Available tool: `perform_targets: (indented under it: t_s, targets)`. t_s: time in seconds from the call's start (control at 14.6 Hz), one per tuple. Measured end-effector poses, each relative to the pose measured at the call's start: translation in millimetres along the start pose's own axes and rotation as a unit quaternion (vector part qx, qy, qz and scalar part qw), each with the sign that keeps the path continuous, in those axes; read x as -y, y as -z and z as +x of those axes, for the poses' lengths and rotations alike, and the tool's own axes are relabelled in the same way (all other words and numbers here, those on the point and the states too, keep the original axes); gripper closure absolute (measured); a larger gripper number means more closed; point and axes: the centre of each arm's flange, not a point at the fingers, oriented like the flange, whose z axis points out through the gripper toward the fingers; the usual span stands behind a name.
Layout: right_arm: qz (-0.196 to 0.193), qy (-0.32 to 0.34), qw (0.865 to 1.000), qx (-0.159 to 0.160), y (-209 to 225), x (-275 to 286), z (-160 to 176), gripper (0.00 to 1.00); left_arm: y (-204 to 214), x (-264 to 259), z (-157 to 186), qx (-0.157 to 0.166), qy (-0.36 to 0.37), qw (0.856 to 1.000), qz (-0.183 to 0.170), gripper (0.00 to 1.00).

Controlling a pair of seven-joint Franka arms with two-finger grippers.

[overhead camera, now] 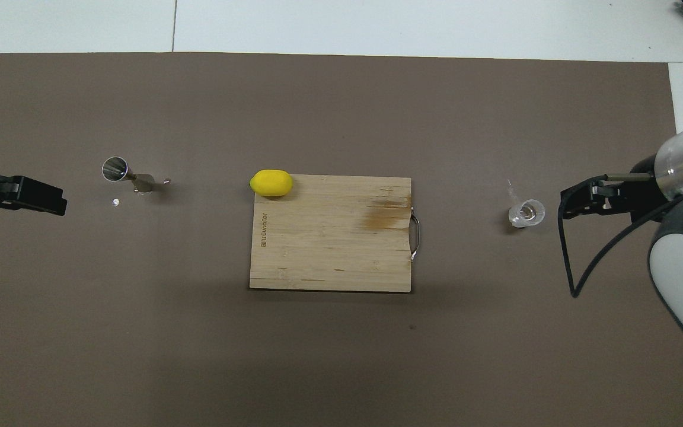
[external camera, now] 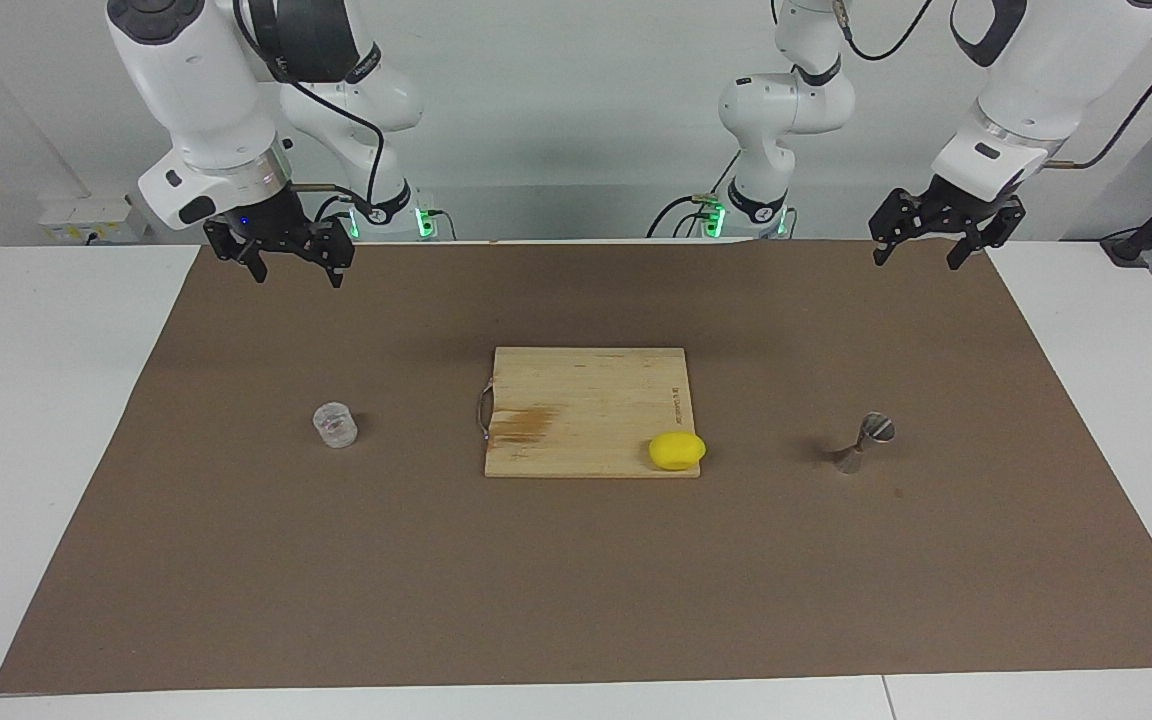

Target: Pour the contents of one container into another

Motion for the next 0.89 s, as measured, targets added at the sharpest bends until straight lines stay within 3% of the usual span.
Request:
perform_targets:
  t_s: [0.2, 0.61, 0.75, 0.89]
  targets:
    - [0.000, 0.000, 1.000, 0.000, 0, 0, 0, 0.00, -5, 2, 0, 0.003, 0.003, 1.000, -0.002, 0.00]
    - [0.000, 0.000, 1.000, 0.000, 0, 0, 0, 0.00, -32, 7, 6, 0.027, 0.123, 0.989, -0.073, 0.00]
    - [0.000, 0.000, 1.000, 0.000, 0, 0, 0, 0.00, -50, 18, 16, 0.042, 0.204, 0.972, -0.104, 0.00]
    - [0.000, 0.000, 1.000, 0.000, 0, 0, 0, 0.00, -72, 27, 29, 0.065, 0.301, 0.942, -0.137, 0.00]
